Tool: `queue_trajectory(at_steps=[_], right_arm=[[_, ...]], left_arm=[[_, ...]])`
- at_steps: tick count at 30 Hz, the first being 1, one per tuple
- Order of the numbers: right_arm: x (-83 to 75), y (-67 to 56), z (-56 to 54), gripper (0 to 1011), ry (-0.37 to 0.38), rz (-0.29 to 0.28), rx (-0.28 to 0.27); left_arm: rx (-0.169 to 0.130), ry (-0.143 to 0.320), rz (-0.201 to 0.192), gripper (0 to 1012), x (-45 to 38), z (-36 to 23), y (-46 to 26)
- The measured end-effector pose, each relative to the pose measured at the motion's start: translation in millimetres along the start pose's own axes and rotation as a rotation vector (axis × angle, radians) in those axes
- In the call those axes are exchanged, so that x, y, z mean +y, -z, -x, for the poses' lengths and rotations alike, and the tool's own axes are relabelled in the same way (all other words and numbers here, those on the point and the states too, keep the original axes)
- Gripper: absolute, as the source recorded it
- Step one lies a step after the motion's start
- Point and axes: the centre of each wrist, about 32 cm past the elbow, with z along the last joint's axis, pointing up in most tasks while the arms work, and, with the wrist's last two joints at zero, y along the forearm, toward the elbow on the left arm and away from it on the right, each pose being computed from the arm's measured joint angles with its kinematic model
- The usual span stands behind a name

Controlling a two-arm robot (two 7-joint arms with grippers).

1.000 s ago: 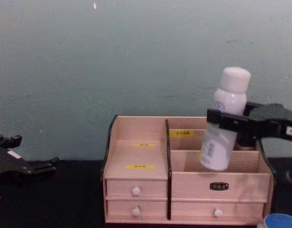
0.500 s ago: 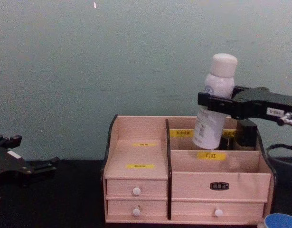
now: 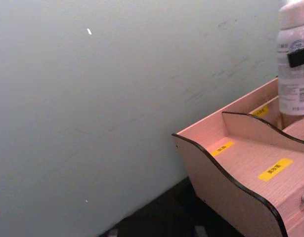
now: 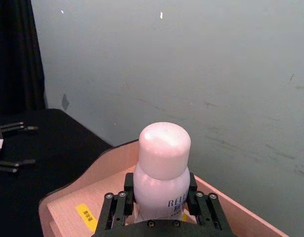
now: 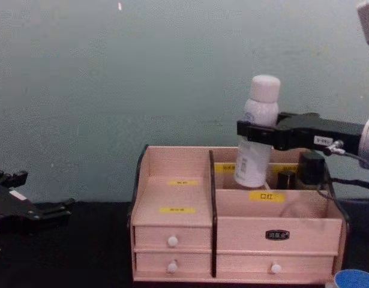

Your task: Pick up the facial cleanser and watermelon frost from the table and place them into the tiered storage box.

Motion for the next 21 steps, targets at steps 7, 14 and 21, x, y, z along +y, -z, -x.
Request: queue_trajectory(at_steps=[7, 14, 21], right_arm=[[10.2, 0.6, -5.1, 595, 0.005, 0.005, 0.001], [17.5, 1.5, -9.2, 595, 0.012, 0.015, 0.006], [22.1, 4.1, -11.5, 595, 0.018, 0.029, 0.013]], left_arm=[[0.000, 0.000, 0.000, 1001, 0.0, 0.0, 0.0], [0.000, 0.000, 0.000, 1001, 0.0, 0.0, 0.0], [0.000, 0.000, 0.000, 1001, 0.0, 0.0, 0.0]])
